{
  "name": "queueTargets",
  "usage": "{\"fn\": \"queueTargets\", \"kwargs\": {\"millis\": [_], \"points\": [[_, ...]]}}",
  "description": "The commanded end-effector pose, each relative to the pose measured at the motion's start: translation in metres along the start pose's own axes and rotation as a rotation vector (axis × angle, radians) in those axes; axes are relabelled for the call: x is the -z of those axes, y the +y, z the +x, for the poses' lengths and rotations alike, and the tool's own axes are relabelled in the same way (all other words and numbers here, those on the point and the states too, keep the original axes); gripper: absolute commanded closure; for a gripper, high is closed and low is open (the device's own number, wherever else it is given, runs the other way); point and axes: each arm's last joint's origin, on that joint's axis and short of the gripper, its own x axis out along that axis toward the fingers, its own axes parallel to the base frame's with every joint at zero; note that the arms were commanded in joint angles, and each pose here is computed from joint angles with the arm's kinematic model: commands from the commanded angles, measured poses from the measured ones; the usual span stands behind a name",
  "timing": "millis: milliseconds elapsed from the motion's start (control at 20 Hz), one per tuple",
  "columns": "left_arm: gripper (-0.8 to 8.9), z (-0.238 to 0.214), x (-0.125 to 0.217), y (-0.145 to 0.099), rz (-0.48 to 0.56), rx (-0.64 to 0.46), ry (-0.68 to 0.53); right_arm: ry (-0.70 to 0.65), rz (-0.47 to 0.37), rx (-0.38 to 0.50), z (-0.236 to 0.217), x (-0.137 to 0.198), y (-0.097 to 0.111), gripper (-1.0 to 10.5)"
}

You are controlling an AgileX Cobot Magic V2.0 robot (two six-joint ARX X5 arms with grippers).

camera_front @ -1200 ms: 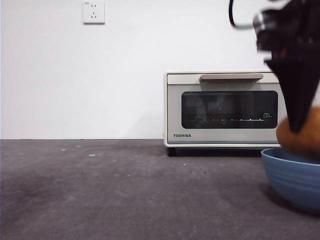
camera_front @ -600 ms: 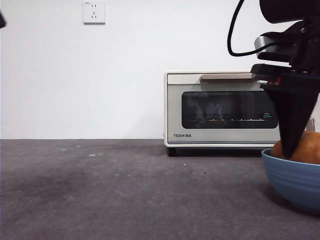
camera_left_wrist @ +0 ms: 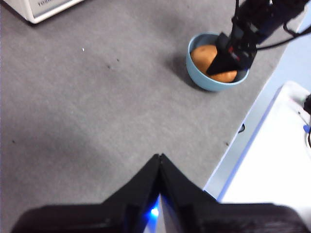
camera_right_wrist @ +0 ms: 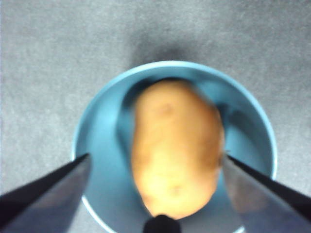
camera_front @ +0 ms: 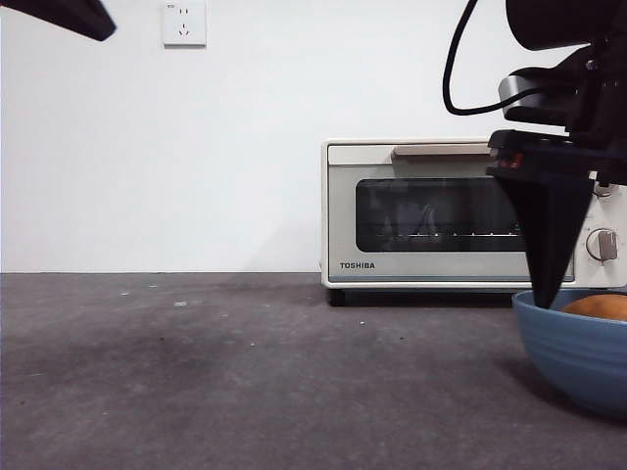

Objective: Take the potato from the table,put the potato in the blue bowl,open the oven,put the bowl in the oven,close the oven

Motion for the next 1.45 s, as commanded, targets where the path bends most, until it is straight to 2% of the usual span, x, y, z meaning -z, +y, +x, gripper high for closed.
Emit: {"fn": "queueTargets", "kwargs": {"millis": [50,250,450,600,900,1050,1150,1300,1350,1450], "points": [[8.19,0.004,-0.003,0.001,-0.023,0.007,-0.018,0.001,0.002,0.015,-0.004,-0.003,0.001,4.4],[8.19,0.007,-0.010,0.003,-0.037,0.005,-0.070,-0.019,-0.027,0.064,-0.040,-0.017,0.003,4.4],[8.19,0.013,-0.030,0.006,-0.079,0.016,-0.167,-0.107,-0.056,0.194,-0.089,-0.027,0.001,4.4],[8.19,0.024,-0.061,0.013,-0.081,0.016,-0.158,-0.199,-0.070,0.181,-0.115,-0.022,-0.002,4.7],[8.19,0.075,-0.141,0.038,-0.044,0.015,-0.147,-0.350,-0.011,0.193,-0.154,0.004,-0.027,9.3],[8.19,0.107,-0.177,0.052,-0.033,0.155,-0.154,-0.406,0.022,0.207,-0.171,0.021,-0.045,9.6],[8.19,0.126,-0.199,0.061,-0.039,0.166,-0.170,-0.421,0.029,0.168,-0.178,0.031,-0.056,9.6],[8.19,0.151,-0.223,0.074,-0.063,0.169,-0.190,-0.448,0.038,0.036,-0.185,0.039,-0.069,9.6],[8.19,0.158,-0.228,0.077,-0.068,0.167,-0.190,-0.453,0.046,-0.014,-0.186,0.040,-0.072,9.6],[8.19,0.173,-0.233,0.083,-0.067,0.157,-0.191,-0.475,0.058,-0.169,-0.181,0.037,-0.075,9.6]]}}
